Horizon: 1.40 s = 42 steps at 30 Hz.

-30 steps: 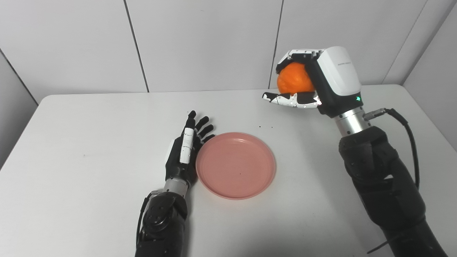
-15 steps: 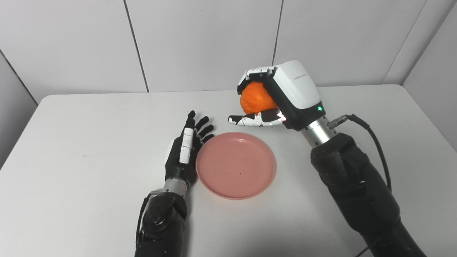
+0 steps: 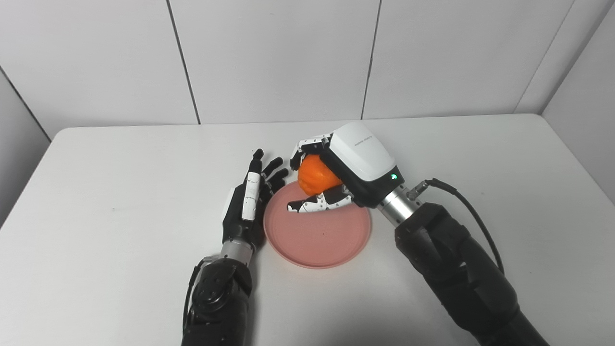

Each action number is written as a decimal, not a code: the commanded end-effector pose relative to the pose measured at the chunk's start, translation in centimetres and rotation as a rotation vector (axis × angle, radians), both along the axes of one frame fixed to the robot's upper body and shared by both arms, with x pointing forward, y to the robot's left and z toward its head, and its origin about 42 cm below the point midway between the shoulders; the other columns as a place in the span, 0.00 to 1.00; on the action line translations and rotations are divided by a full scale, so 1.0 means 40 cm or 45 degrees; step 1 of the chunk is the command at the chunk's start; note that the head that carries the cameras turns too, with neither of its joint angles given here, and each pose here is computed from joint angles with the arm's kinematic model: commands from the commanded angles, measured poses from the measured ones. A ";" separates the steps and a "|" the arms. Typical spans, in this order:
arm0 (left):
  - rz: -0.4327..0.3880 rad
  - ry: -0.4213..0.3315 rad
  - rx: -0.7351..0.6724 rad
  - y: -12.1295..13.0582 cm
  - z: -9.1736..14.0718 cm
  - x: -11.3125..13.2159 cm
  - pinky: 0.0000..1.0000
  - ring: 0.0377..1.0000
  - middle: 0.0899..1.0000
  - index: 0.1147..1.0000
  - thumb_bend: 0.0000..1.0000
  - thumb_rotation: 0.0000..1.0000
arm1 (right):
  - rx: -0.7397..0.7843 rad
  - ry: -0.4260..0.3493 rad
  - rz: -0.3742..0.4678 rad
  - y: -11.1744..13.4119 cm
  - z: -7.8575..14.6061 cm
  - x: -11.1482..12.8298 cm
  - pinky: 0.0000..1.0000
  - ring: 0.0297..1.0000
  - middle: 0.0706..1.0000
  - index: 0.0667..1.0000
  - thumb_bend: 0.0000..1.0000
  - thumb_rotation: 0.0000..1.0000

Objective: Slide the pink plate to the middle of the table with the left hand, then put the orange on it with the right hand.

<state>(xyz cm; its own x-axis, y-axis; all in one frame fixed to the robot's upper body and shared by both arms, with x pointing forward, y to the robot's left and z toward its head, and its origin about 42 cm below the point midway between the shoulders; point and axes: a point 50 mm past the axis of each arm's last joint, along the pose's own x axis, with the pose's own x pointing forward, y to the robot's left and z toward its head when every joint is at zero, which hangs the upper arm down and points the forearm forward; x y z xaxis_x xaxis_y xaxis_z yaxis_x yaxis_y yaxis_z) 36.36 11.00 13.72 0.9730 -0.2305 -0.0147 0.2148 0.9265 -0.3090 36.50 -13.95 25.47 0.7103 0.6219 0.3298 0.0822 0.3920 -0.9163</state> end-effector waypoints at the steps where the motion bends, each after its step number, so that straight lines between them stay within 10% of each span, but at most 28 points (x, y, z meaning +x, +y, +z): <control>1: 0.003 0.060 0.009 0.004 -0.025 -0.009 0.92 0.85 0.86 0.99 0.98 0.87 | 0.005 -0.069 0.063 0.015 0.036 0.008 0.15 0.19 0.29 0.43 0.49 0.15; 21: 0.003 0.055 -0.027 0.003 -0.014 -0.007 0.92 0.86 0.87 0.98 0.95 0.85 | -0.257 0.161 0.028 0.027 -0.054 0.029 0.26 0.28 0.35 0.45 0.49 0.16; 42: 0.002 0.061 -0.015 0.004 -0.018 -0.010 0.89 0.85 0.88 1.00 0.96 0.86 | -0.383 0.183 0.060 0.023 -0.065 0.039 0.25 0.29 0.38 0.45 0.49 0.15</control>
